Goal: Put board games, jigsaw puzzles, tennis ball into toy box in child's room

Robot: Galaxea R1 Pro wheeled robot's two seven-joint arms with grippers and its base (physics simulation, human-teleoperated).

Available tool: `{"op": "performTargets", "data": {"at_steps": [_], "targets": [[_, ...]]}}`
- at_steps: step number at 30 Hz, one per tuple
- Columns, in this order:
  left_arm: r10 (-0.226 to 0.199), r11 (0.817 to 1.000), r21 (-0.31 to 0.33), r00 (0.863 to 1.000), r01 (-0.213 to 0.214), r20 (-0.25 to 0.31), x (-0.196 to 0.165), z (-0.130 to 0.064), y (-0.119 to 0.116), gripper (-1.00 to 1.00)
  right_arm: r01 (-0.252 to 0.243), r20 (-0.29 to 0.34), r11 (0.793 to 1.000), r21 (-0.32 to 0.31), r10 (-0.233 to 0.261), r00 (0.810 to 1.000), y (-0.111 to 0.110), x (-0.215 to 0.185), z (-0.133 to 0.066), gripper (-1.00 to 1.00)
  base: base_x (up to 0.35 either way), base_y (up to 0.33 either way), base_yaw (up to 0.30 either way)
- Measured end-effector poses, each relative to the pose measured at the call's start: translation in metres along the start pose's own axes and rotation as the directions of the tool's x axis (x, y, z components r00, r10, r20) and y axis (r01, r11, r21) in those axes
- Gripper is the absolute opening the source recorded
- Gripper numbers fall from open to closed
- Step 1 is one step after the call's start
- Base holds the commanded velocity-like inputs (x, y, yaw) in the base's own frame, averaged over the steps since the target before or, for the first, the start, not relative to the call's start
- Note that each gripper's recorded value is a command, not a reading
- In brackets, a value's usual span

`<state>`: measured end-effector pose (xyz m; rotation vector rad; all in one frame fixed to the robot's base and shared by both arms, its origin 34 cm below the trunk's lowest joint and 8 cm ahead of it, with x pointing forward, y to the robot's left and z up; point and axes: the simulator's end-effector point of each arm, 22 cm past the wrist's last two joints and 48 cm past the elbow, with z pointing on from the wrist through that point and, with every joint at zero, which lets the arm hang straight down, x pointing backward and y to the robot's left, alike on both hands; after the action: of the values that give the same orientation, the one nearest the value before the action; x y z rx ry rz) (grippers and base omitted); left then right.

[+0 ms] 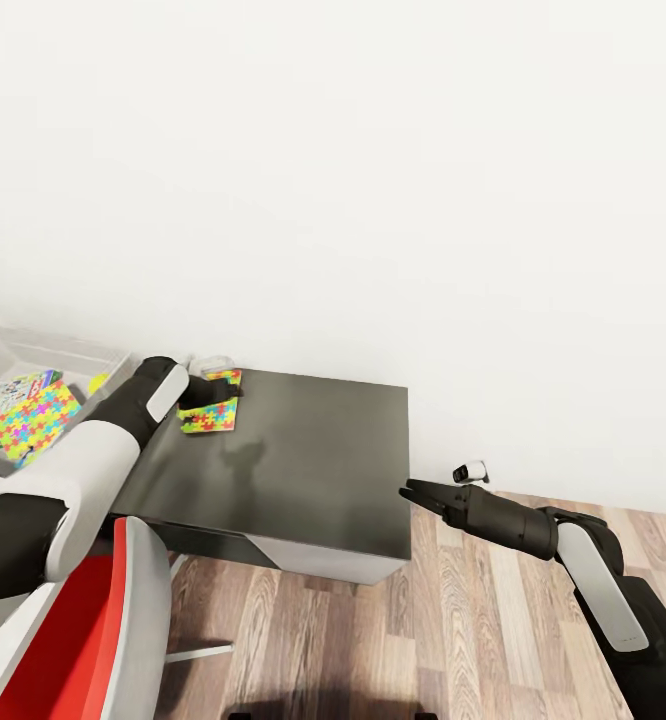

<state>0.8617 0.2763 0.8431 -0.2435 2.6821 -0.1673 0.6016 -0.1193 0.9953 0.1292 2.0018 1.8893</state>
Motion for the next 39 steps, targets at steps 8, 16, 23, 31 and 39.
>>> {"op": "performTargets", "data": {"at_steps": [8, 16, 23, 31, 39], "targets": [[-0.004, 1.0, -0.022, 1.0, 0.005, 0.017, -0.008, -0.003, 0.018, 1.0, -0.004, 0.0, 1.0, 0.001, 0.004, 1.0, -0.002, 0.0, 0.0, 1.0, 0.0, 0.0, 0.0], [-0.005, 1.0, -0.024, 1.0, 0.005, 0.012, -0.005, 0.002, 0.019, 1.0, -0.012, -0.001, 1.0, 0.004, 0.012, 1.0, -0.006, 0.001, 0.0, 1.0, 0.0, 0.0, 0.0], [-0.006, 1.0, -0.024, 1.0, 0.006, 0.004, -0.001, 0.007, 0.02, 1.0, -0.021, -0.002, 1.0, 0.007, 0.021, 1.0, -0.011, 0.003, 0.0, 1.0, 0.0, 0.0, 0.0], [-0.005, 1.0, -0.026, 1.0, 0.005, 0.0, 0.001, 0.012, 0.021, 1.0, -0.03, -0.003, 0.999, 0.011, 0.03, 1.0, -0.016, 0.004, 0.0, 1.0, 0.0, 0.0, 0.0], [0.002, 0.999, -0.033, 0.999, -0.001, 0.032, -0.014, 0.008, 0.03, 1.0, -0.04, -0.004, 0.999, 0.015, 0.04, 0.999, -0.021, 0.005, 0.0, 1.0, 0.0, 0.0, 0.0]]}}
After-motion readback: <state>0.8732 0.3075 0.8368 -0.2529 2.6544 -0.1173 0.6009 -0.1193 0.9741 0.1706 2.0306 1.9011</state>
